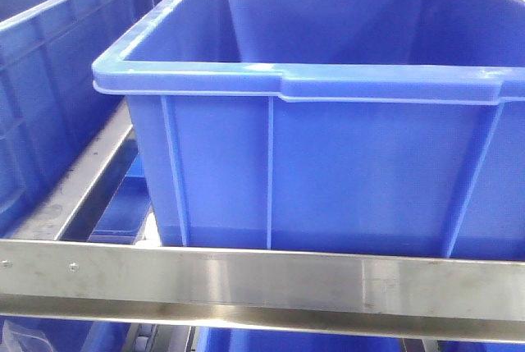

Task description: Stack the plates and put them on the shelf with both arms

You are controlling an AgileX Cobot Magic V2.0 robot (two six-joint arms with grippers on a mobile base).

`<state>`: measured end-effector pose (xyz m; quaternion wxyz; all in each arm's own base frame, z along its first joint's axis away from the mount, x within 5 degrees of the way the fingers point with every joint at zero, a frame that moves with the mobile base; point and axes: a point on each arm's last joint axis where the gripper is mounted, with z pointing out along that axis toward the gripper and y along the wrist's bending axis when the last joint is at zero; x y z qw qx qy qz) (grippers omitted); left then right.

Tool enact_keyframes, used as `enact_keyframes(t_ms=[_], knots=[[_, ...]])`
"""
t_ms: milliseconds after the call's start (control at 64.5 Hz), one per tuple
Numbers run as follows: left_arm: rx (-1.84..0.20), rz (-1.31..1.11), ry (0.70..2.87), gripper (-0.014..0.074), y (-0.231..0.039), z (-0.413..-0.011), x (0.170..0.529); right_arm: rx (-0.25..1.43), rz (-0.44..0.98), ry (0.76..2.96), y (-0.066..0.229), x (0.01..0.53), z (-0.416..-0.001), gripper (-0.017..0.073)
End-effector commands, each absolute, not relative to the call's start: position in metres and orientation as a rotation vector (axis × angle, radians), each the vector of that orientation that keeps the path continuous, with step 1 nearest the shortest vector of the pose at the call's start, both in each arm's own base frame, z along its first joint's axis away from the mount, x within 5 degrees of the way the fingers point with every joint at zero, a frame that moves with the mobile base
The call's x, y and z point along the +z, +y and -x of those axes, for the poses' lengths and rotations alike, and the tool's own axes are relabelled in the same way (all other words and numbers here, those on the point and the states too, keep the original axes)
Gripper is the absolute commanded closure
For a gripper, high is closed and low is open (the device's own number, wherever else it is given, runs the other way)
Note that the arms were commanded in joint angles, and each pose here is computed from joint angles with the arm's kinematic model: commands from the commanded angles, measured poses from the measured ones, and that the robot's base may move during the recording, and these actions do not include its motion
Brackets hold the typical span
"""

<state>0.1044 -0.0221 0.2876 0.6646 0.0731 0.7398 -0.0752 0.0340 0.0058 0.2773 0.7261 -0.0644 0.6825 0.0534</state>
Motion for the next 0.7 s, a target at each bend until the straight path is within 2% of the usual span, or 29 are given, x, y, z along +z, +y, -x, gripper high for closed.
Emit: enact_keyframes(t_ms=[0,186,341,388,682], knots=[[-0.169,-0.129,1.571,0.0512,-0.021,-0.107,0.304,0.066,0.087,1.42,0.002,0.277,-0.032,0.0503],[-0.169,-0.129,1.569,0.0512,-0.021,-0.107,0.304,0.024,0.061,1.45,0.002,0.248,-0.044,0.0503],[-0.169,-0.129,1.569,0.0512,-0.021,-0.107,0.304,0.077,0.03,1.454,0.004,0.205,-0.055,0.0503],[-0.169,-0.129,1.569,0.0512,-0.021,-0.107,0.304,0.093,0.009,1.504,0.004,0.203,-0.055,0.0503],[-0.169,-0.129,1.571,0.0512,-0.021,-0.107,0.304,0.063,-0.019,1.484,0.001,0.205,-0.055,0.0503]])
